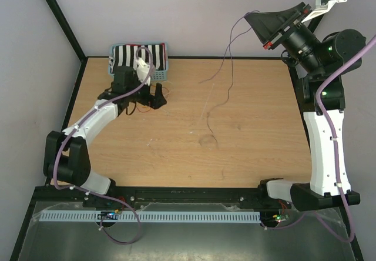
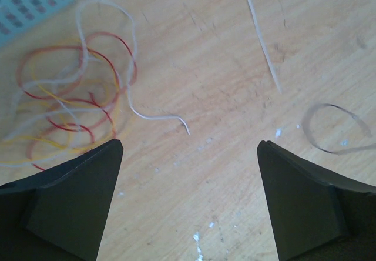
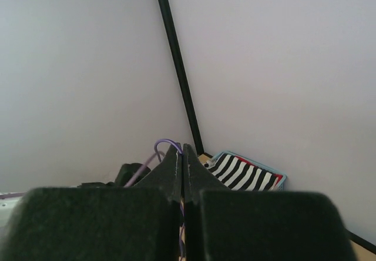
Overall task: Zip-tie the wires
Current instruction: Straighten the cable at the center of the board.
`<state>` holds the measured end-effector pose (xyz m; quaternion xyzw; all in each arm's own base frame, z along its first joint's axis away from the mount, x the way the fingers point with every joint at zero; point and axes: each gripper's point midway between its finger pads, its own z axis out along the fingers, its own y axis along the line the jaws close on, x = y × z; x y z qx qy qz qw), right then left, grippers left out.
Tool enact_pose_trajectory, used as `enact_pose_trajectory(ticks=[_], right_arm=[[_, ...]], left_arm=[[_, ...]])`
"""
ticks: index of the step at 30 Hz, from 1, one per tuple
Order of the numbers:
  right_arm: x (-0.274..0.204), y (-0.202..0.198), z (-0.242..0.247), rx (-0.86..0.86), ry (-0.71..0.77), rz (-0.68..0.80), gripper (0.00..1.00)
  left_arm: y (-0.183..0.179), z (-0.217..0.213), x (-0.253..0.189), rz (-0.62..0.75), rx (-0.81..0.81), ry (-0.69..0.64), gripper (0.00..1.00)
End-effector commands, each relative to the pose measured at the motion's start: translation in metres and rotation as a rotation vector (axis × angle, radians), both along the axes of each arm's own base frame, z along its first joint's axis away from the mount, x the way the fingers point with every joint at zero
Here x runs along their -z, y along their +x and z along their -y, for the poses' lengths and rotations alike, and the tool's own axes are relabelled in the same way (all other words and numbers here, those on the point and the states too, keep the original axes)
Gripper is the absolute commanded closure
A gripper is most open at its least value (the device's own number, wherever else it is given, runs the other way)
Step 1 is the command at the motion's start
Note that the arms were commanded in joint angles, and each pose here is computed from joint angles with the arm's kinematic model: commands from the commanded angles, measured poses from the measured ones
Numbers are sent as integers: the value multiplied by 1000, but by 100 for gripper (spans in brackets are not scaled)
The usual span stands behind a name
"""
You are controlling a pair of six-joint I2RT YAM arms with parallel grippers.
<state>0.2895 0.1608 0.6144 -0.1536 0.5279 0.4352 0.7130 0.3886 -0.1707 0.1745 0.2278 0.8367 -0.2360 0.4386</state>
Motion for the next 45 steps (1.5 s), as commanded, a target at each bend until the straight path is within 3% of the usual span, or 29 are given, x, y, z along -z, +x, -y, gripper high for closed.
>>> enact_pose_trajectory(ticks=[1, 6, 10, 22, 29, 35, 45], right_arm=[[6, -2, -4, -35, -2, -9, 100], [23, -3, -1, -16, -13, -45, 100], [18, -18, -11, -118, 10, -40, 100], [-7, -56, -32, -355, 124, -7, 100], [21, -42, -63, -436, 107, -90, 100], [66, -25, -78, -463, 79, -203, 100], [116, -13, -73, -344, -10, -290, 100]], left_arm=[[-15, 22, 18, -38, 46, -21, 1], [-34, 41, 39, -93, 78, -1, 1], [-37, 40, 40, -120, 38, -18, 1], [-39, -37, 7, -221, -357, -223, 1], [-56, -27, 15, -309, -272, -249, 1], [-77, -6, 42, -385, -216, -190, 2], [-104, 48, 86, -484, -92, -49, 3]])
